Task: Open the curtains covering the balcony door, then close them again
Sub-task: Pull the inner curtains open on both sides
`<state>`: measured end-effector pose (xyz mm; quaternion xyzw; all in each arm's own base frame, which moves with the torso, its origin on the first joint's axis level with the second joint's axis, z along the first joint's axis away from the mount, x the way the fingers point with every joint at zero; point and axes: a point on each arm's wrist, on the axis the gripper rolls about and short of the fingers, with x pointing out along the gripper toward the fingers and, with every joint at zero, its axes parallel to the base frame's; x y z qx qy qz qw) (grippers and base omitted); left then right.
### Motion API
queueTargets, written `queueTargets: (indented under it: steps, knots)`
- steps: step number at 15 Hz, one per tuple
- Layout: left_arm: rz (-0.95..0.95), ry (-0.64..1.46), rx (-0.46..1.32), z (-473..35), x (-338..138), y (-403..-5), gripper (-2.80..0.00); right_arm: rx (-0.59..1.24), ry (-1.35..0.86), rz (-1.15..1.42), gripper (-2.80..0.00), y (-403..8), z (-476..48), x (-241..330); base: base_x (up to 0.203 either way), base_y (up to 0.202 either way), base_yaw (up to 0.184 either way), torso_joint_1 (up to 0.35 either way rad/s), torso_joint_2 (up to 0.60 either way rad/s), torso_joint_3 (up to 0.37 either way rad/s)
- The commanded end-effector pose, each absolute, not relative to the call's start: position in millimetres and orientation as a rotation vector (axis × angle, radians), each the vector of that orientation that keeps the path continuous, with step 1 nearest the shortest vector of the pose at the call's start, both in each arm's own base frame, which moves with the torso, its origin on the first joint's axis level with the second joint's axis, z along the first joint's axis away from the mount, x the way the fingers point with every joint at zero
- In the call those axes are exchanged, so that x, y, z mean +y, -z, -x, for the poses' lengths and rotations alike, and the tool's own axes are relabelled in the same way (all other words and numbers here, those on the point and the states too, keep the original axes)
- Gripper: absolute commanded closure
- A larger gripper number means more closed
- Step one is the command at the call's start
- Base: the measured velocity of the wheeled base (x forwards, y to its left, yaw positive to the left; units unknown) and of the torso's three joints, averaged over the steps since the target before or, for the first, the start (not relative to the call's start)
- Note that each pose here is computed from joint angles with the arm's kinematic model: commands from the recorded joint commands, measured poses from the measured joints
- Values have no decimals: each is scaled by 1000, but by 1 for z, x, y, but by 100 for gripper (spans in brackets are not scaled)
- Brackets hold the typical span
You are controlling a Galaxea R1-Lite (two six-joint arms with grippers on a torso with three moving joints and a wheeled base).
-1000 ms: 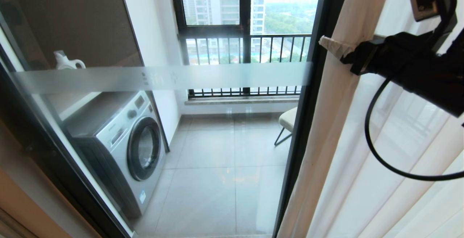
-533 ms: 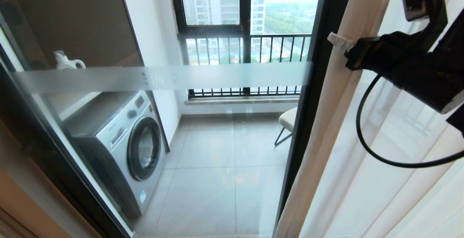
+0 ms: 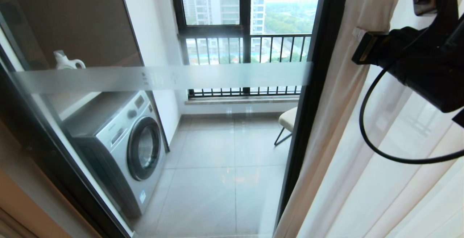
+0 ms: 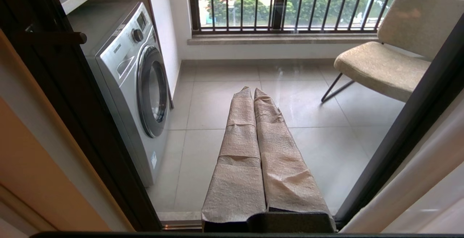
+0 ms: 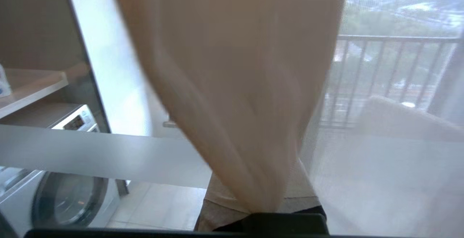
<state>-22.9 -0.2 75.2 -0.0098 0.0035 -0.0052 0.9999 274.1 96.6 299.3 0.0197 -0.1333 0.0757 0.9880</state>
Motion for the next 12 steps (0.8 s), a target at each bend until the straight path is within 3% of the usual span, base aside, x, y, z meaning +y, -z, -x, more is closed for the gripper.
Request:
queueTargets:
  steps: [1, 12]
  knots:
    - [20, 9, 6, 23, 0, -75, 0, -293, -103, -38, 0, -306, -267, 92, 0, 0, 0, 0, 0, 0]
    - [20, 9, 6, 23, 0, -75, 0, -319, 133, 16, 0, -318, -252, 21, 0, 0, 0, 0, 0, 0]
